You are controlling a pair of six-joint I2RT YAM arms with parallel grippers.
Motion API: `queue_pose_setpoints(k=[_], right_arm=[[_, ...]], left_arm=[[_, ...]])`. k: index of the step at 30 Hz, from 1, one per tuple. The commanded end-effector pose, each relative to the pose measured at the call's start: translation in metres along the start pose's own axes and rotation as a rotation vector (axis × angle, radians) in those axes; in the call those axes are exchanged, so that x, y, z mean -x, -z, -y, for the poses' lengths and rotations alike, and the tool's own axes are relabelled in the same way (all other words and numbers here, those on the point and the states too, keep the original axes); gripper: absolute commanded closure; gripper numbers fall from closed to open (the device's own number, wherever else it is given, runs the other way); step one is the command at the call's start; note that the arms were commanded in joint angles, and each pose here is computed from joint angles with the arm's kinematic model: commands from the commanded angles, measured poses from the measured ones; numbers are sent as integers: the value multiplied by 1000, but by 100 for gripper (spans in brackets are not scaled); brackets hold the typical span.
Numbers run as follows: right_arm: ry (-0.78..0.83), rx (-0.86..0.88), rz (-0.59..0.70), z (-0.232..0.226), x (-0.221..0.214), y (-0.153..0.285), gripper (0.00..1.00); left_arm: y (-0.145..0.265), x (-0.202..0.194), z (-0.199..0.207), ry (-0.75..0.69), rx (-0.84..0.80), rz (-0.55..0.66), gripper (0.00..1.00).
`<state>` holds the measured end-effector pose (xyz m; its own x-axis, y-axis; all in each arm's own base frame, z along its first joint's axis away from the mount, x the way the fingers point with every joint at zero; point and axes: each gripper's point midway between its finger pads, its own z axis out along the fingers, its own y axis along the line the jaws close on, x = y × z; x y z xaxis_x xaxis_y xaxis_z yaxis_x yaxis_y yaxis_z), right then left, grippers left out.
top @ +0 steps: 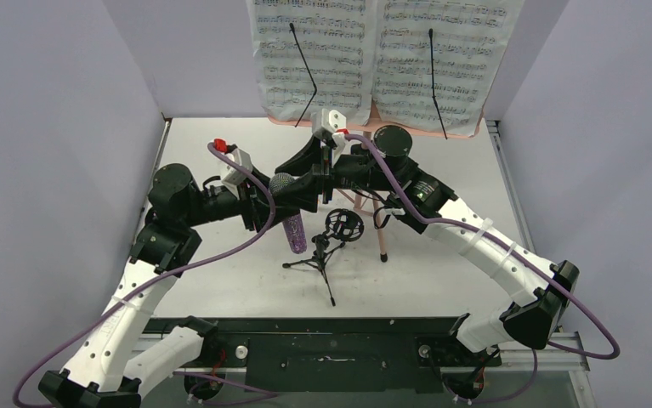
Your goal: Set up the instrument practice props
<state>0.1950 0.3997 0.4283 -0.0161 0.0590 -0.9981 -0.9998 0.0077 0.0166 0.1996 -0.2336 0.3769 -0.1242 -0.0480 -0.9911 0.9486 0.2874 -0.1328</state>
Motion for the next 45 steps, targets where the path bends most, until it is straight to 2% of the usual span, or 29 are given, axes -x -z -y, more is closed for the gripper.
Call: queue_pose_setpoints(k=[1,3,4,9,10,13,16,19,21,23,35,45], right_arm=[[40,1,27,-4,11,3,76],[48,-5,34,-3,14,3,90],[52,-7,37,-3,15,4,94],[85,-46,51,1,21,9,95],[93,-55,57,2,24,11,95],[107,-83,77,5,29,15,95],[119,-123,90,11,33,20,95],[124,-164,87,18,33,24,95],[129,-210,83,25,33,28,95],[141,-244,83,29,35,33,95],[161,-474,186,44,68,73,95],[162,-703,263,54,88,121,95]], left_arm=[[3,48,14,-139,-28,116,100],[3,48,14,-135,-27,115,100],[3,47,13,-133,-20,116,100],[3,52,10,-153,0,140,100],[3,52,9,-153,4,140,92],[2,50,5,-150,22,140,52],[2,48,2,-158,31,138,24],[2,46,1,-159,42,137,7],[4,47,-1,-160,59,144,0],[5,48,-2,-164,74,150,3],[14,50,-24,-168,223,235,4],[24,15,-53,-169,377,208,4]])
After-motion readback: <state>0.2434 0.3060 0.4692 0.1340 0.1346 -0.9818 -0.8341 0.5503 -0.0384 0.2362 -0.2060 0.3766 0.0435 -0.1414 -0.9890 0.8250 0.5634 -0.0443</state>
